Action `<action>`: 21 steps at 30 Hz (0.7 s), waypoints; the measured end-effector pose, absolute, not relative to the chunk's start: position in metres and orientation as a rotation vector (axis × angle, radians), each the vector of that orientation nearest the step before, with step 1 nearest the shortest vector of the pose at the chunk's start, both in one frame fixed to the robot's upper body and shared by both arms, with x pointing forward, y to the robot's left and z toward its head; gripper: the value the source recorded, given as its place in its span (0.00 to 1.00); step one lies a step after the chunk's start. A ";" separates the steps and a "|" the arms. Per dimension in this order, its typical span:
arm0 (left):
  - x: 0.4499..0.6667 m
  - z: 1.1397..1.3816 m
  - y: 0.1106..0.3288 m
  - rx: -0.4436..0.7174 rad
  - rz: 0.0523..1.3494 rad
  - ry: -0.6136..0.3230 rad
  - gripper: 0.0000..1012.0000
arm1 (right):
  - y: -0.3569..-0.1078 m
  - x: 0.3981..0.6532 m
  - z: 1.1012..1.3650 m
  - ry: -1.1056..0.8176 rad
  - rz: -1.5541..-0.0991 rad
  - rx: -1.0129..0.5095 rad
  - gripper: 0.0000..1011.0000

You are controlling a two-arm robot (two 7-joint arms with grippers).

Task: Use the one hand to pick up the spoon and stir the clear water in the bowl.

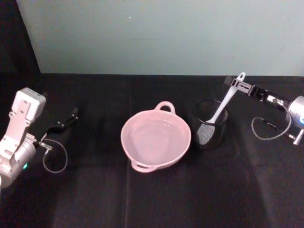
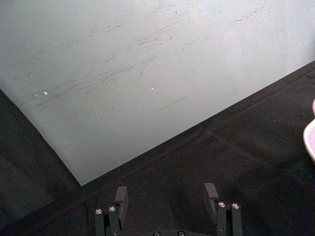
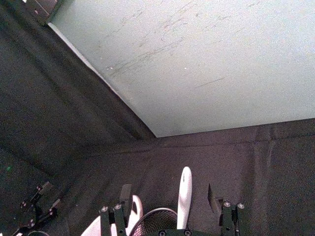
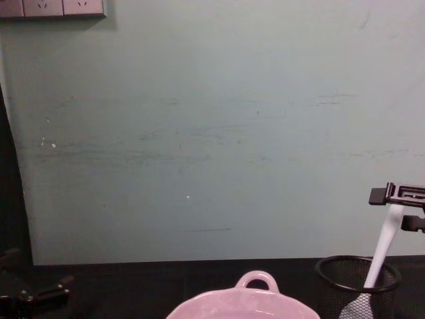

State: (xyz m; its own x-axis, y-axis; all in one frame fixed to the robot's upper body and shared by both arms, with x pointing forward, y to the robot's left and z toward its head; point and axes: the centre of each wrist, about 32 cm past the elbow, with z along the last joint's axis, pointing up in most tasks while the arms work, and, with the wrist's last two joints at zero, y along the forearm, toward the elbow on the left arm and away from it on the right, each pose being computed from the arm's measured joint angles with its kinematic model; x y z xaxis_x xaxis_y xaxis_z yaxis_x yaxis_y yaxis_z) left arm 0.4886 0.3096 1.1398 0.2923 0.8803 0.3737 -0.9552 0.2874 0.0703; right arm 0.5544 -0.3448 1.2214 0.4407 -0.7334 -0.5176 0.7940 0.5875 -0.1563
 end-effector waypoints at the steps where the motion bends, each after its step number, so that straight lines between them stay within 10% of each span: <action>1: 0.489 1.140 0.310 0.304 1.248 -0.285 1.00 | -0.345 0.554 1.221 0.583 -0.951 0.116 0.97; 21: 0.489 1.140 0.310 0.304 1.248 -0.285 1.00 | -0.346 0.555 1.222 0.584 -0.951 0.112 0.41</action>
